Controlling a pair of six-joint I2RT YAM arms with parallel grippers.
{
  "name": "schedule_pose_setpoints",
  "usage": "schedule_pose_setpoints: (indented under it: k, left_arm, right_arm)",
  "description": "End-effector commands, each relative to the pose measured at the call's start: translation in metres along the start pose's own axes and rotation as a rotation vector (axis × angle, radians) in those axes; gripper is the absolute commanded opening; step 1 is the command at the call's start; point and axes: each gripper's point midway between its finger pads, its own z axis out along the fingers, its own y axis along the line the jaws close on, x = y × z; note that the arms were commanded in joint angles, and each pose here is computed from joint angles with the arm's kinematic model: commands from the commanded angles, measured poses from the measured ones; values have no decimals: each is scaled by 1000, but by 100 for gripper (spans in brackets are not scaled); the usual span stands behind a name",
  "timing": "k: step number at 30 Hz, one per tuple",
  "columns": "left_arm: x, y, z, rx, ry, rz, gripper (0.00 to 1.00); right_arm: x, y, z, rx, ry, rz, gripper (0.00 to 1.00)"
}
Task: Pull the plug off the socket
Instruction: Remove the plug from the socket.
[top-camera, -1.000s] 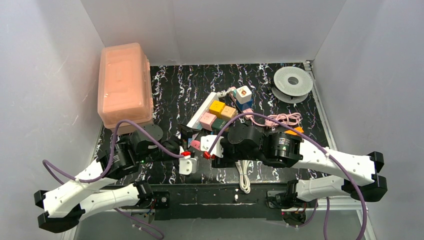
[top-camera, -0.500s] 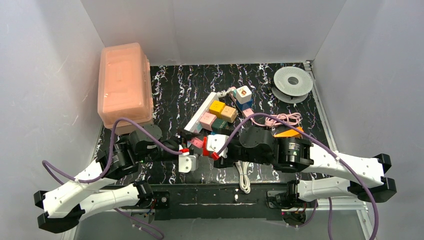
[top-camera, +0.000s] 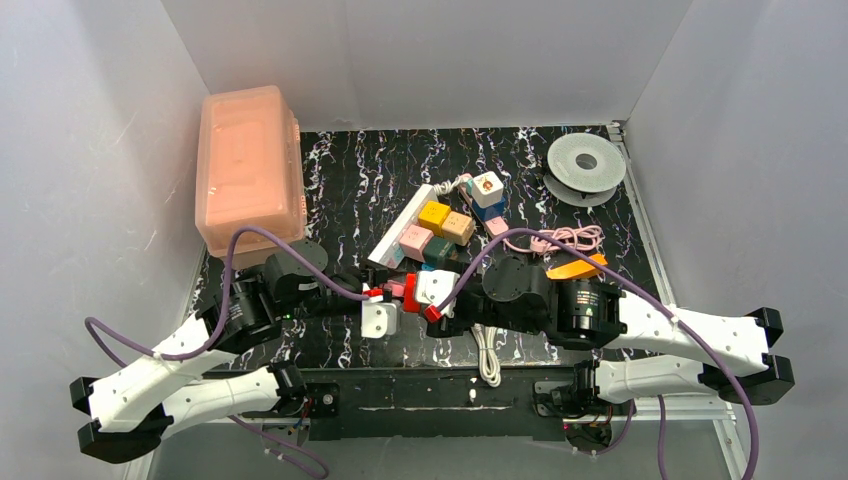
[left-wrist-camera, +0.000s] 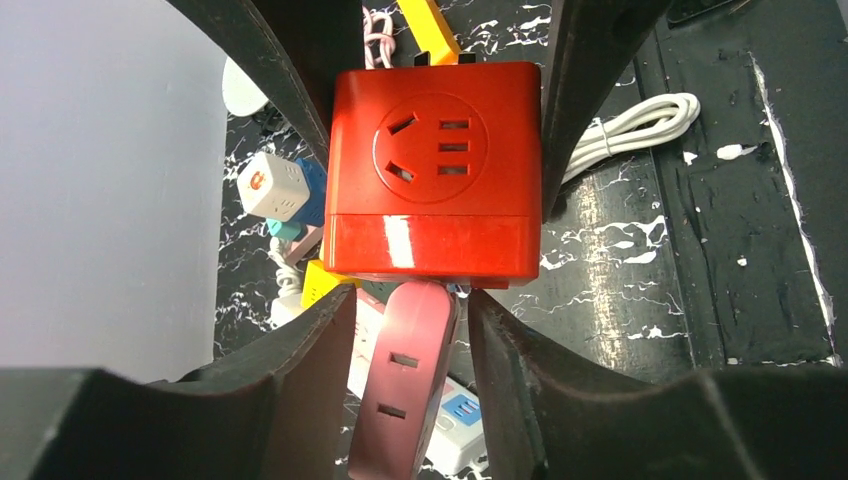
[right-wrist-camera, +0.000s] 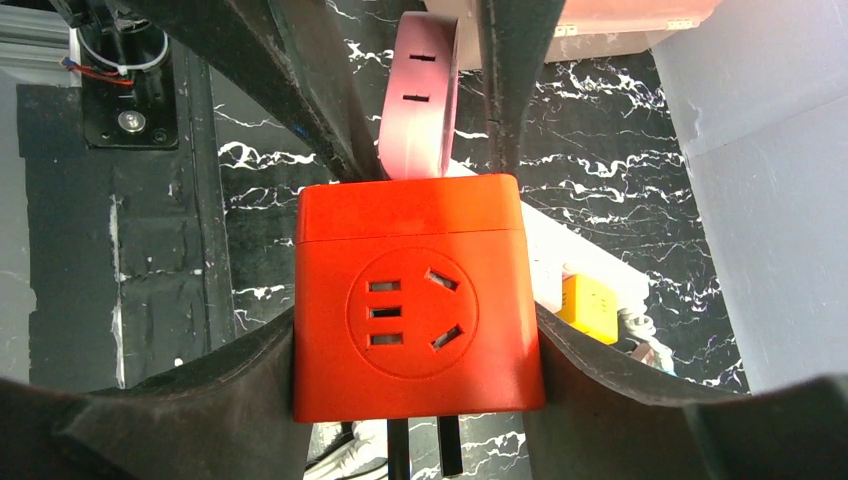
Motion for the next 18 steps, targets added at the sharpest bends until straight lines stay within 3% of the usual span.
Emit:
schedule_pose_setpoints:
  k: [1,9,14,16,18]
  left_arm:
    - [-16,5,-2,5,-50,8,45]
    - [-9,3,-2,24,-10,25,44]
    - [-5,-5,-2,64,-1,55,55]
    - [-6,-5,-1,69,-3,65,44]
    - [-7,-2,-1,63,-4,73,24]
  right_arm:
    - [-37,-14,3,71,-146,26,1]
    - [-30,-10,-7,59,-118,2,1]
    - [-36,-9,-11,53,-127,-10,1]
    - [-37,-9,-11,52,-123,-16,1]
    - [-35,-9,-10,53,-119,-18,1]
